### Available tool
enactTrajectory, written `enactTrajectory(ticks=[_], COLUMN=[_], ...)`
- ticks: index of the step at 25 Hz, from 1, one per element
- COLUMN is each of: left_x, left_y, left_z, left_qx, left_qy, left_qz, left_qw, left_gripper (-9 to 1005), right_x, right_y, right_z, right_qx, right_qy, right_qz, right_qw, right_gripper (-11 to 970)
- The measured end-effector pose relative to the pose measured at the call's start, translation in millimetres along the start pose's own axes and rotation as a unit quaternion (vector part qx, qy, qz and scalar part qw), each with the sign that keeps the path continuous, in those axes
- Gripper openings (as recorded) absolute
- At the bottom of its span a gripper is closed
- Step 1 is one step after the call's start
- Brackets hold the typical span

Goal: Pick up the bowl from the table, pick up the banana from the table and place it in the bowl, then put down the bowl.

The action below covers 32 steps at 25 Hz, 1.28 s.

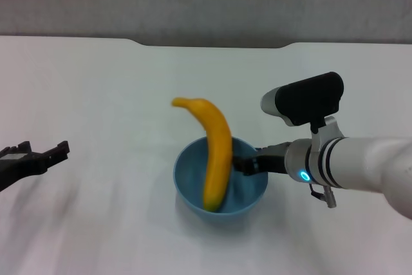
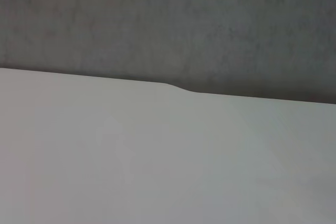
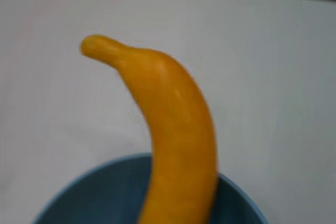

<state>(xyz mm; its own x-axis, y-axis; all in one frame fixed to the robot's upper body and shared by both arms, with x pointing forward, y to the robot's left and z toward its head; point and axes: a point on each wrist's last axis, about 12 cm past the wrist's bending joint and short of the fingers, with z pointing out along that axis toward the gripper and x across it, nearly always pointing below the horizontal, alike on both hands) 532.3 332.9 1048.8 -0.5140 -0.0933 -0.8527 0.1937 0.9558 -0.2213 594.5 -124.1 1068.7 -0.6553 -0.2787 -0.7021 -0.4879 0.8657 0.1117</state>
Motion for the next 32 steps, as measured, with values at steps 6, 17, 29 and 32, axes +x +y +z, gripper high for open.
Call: enactTrajectory(ticks=[6, 17, 29, 32], left_x=[4, 13, 60, 61], left_y=[3.0, 6.5, 1.4, -0.4], left_z=[-3, -18, -15, -8], left_qx=[-0.005, -0.006, 0.004, 0.004], left_qy=[0.001, -0.069, -0.176, -0.172], left_qz=[-0.006, -0.007, 0.020, 0.017], left_qw=[1.000, 0.998, 0.984, 0.985], left_gripper=[916, 916, 916, 916], right_x=[5, 36, 102, 111], right_y=[2.3, -25.9, -77.0, -88.5], right_z=[-16, -49, -52, -52], right_qx=[0.009, 0.048, 0.057, 0.041], right_qy=[-0.030, -0.207, -0.315, -0.318], right_qz=[-0.041, -0.056, -0.019, -0.001], right_qw=[0.999, 0.976, 0.947, 0.947], right_gripper=[472, 862, 903, 901])
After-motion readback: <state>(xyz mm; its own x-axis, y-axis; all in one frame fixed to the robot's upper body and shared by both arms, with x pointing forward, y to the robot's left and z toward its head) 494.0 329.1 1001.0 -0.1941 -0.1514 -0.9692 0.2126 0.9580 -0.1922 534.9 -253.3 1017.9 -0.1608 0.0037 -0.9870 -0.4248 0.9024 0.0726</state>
